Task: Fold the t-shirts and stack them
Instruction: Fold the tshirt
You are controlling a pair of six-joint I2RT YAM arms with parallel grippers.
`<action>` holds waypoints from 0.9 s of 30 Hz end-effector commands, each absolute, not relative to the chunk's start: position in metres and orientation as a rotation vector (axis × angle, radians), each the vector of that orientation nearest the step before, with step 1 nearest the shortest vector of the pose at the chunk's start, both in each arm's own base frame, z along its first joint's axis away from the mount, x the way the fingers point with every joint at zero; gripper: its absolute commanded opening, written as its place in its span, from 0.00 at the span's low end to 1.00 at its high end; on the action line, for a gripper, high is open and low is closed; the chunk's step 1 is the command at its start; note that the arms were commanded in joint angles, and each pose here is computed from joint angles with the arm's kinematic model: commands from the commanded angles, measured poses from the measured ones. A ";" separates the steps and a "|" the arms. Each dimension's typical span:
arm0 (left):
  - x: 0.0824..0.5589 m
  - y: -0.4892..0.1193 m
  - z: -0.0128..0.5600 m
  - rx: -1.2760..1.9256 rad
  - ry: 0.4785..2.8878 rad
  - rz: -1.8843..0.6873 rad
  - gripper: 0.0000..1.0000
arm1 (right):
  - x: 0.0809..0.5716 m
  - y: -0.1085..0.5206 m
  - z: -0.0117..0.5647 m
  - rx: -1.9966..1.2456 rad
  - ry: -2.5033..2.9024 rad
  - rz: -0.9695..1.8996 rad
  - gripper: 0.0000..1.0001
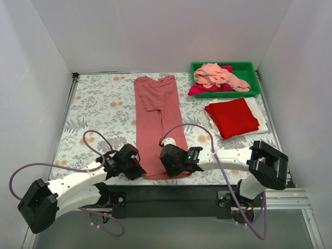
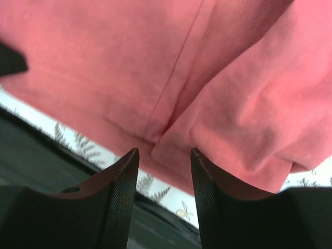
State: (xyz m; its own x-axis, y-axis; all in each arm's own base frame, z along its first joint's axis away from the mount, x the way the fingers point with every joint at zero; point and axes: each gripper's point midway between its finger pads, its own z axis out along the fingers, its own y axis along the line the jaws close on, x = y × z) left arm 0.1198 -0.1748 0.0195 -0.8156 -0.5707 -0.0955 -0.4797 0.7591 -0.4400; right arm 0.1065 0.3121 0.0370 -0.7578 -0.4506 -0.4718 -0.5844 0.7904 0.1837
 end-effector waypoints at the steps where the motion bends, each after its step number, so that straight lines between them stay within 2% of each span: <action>1: 0.109 -0.158 0.000 -0.869 2.762 -0.470 0.24 | 0.128 0.331 0.048 -0.656 2.511 0.432 0.50; 8: 0.103 -0.157 -0.003 -0.873 2.776 -0.485 0.09 | 0.126 0.325 0.031 -0.629 2.576 0.352 0.33; 16: 0.103 -0.158 -0.005 -0.879 2.768 -0.505 0.03 | 0.104 0.329 0.044 -0.694 2.572 0.405 0.12; 27: 0.102 -0.157 -0.005 -0.880 2.764 -0.514 0.00 | 0.090 0.332 0.064 -0.773 2.551 0.446 0.08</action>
State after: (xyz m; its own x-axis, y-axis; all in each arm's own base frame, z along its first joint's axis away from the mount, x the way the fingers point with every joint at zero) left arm 0.1191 -0.1766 0.0163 -0.8153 -0.5716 -0.0929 -0.4684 0.7452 -0.4746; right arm 0.0927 0.3188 0.0387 -0.7643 -0.4556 -0.4564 -0.5643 0.8151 0.1312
